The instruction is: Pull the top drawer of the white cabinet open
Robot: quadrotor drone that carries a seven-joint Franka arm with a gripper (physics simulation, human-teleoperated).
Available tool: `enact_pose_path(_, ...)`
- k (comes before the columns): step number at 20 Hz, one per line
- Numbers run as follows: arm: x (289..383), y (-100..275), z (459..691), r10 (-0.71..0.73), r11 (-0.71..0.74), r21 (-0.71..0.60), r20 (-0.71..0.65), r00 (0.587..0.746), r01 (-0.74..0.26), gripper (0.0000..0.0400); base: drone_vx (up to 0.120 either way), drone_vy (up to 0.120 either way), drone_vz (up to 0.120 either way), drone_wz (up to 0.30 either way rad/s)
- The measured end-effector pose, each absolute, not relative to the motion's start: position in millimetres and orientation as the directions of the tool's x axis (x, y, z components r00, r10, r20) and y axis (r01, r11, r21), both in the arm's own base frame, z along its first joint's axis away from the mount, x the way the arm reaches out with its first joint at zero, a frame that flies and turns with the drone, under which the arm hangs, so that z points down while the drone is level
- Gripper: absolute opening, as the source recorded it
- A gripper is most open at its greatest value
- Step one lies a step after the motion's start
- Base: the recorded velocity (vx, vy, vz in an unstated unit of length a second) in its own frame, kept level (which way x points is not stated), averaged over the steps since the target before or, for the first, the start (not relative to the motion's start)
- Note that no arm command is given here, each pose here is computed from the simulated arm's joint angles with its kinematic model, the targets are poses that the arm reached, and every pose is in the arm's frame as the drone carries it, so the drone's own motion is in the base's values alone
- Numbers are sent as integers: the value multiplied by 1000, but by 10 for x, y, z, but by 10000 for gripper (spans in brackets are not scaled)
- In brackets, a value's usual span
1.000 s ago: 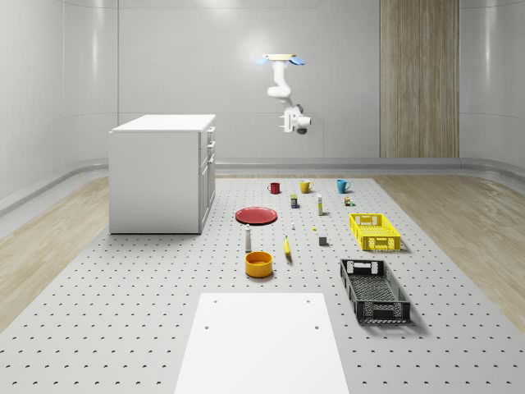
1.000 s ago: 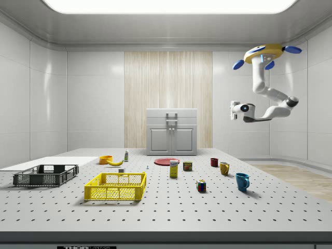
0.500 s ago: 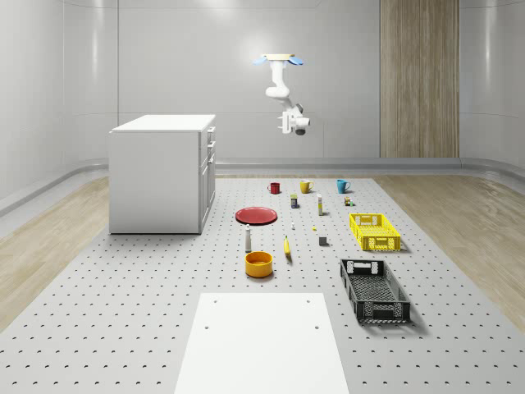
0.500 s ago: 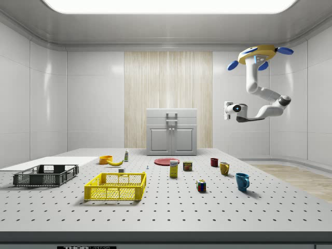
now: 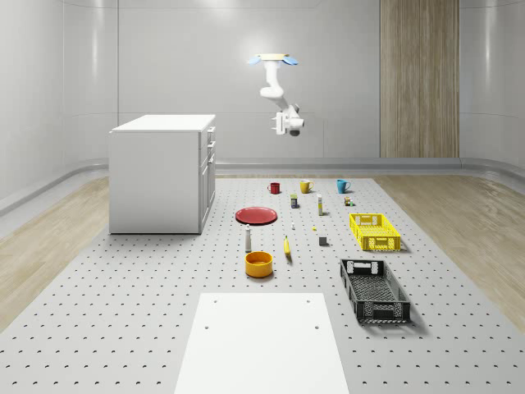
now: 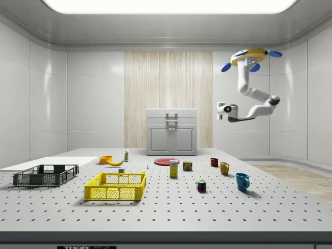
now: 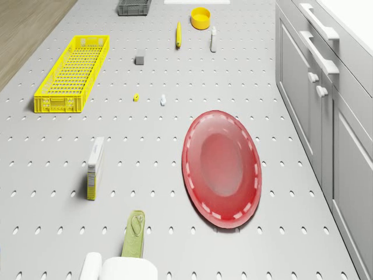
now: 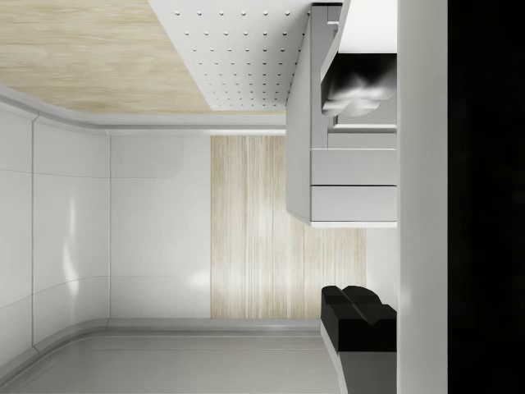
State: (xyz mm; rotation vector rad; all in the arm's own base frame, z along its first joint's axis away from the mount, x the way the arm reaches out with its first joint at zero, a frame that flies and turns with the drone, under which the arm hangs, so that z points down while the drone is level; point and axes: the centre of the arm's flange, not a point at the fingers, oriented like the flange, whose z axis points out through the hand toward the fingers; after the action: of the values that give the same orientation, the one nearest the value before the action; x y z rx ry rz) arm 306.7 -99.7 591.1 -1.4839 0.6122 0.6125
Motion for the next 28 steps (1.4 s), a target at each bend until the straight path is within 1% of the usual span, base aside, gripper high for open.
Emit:
enact_pose_path(20, 3067, -997, 5910, 0, -1, -708, -706, 708, -706, 305, 120, -120, 0, 0)
enact_pose_path(25, 3067, -997, 5910, 0, -1, -708, -706, 708, -706, 305, 120, -120, 104, 0)
enact_pose_path(28, 3067, -997, 5910, 0, -1, -708, -706, 708, -706, 305, 120, -120, 0, 0)
